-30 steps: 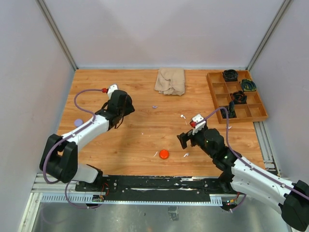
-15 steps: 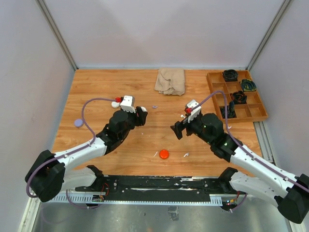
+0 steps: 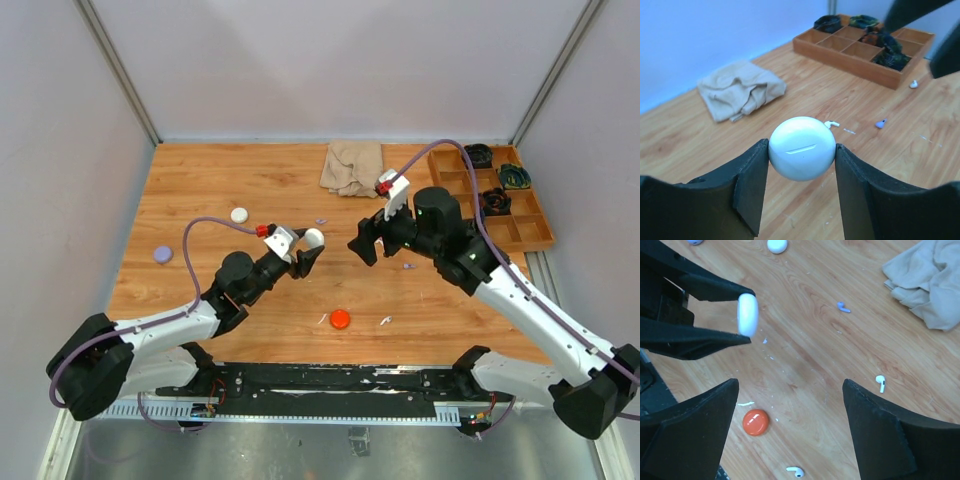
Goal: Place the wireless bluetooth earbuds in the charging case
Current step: Pick up the charging case at the center of the board.
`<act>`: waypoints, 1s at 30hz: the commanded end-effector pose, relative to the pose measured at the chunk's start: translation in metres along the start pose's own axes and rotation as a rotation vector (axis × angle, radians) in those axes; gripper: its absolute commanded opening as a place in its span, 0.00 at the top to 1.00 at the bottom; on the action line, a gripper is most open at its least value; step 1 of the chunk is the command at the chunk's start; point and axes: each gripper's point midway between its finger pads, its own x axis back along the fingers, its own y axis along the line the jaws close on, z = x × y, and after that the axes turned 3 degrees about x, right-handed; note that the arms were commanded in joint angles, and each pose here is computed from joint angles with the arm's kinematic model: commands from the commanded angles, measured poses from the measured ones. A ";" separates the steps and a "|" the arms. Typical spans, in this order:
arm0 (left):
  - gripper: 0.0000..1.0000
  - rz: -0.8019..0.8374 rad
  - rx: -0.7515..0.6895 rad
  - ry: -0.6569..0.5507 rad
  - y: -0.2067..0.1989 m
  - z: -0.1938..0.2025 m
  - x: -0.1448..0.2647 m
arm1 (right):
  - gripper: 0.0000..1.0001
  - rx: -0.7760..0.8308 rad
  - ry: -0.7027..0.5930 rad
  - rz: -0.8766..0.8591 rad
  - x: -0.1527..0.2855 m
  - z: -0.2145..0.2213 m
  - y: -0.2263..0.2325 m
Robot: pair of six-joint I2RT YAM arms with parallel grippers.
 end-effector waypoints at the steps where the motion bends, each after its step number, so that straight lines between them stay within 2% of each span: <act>1: 0.57 0.159 -0.160 -0.133 -0.028 -0.028 -0.001 | 0.15 -0.067 0.083 -0.087 0.003 -0.004 0.014; 11: 0.57 0.287 -0.333 -0.165 -0.058 -0.027 -0.002 | 0.26 -0.164 0.152 -0.219 -0.014 -0.013 0.036; 19: 0.55 0.335 -0.357 -0.189 -0.069 -0.031 0.001 | 0.33 -0.217 0.210 -0.322 -0.026 -0.006 0.052; 27: 0.55 0.344 -0.364 -0.188 -0.073 -0.030 0.000 | 0.49 -0.249 0.236 -0.368 -0.031 0.004 0.059; 30: 0.55 0.346 -0.364 -0.192 -0.074 -0.032 0.000 | 0.59 -0.255 0.250 -0.383 -0.032 0.008 0.061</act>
